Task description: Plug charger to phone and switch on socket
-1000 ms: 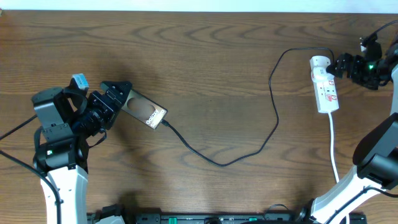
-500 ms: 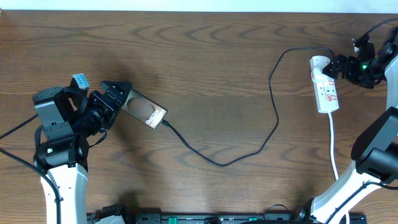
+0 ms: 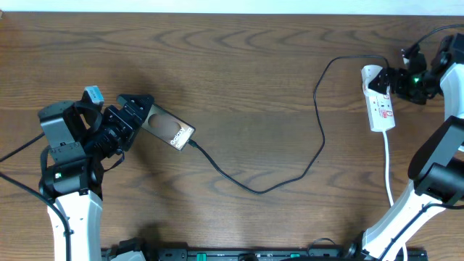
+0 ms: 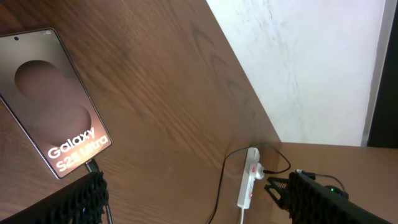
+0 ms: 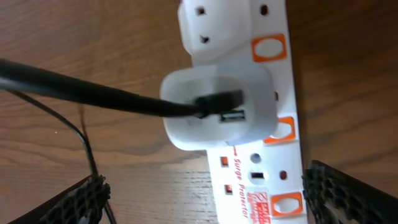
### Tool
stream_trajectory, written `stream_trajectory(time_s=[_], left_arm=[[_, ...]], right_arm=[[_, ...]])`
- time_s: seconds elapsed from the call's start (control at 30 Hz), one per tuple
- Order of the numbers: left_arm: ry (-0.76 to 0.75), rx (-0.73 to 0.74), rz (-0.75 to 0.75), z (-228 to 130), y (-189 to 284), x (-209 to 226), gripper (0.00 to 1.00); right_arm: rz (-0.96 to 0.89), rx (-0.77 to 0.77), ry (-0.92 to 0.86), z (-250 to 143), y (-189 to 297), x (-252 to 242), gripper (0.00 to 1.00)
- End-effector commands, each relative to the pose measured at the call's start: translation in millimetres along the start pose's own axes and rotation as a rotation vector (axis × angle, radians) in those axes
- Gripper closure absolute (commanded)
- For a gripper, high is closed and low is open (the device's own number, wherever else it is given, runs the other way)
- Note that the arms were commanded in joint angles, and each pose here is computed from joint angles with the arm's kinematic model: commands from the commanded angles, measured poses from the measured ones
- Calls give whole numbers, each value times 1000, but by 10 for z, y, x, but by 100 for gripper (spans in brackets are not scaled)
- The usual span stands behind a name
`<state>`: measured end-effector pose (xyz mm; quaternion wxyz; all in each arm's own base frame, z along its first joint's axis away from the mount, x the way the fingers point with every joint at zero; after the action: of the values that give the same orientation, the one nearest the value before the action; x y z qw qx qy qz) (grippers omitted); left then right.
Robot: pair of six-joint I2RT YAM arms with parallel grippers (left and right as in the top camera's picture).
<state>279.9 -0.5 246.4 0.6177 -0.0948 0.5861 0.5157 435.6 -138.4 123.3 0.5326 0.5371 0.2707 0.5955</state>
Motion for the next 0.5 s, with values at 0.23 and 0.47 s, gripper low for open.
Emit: stream_trajectory(time_s=[0.23, 0.47], left_arm=[[-17, -13, 4, 42, 25, -32, 9], [-17, -14, 5, 42, 25, -32, 9]], right_arm=[[18, -2, 17, 59, -148, 131, 1], [15, 10, 10, 42, -200, 102, 1]])
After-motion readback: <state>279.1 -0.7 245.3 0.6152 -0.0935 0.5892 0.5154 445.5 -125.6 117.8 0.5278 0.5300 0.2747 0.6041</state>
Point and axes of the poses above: each gripper's point midway between its finger pads, its own y axis back along the fingers, its own x axis along the line the jaws close on, z = x × y, the point moved 5 cm from there along y, back along the fingers, and after that the axes turned 3 degrees about -y, right-handed, at the moved point
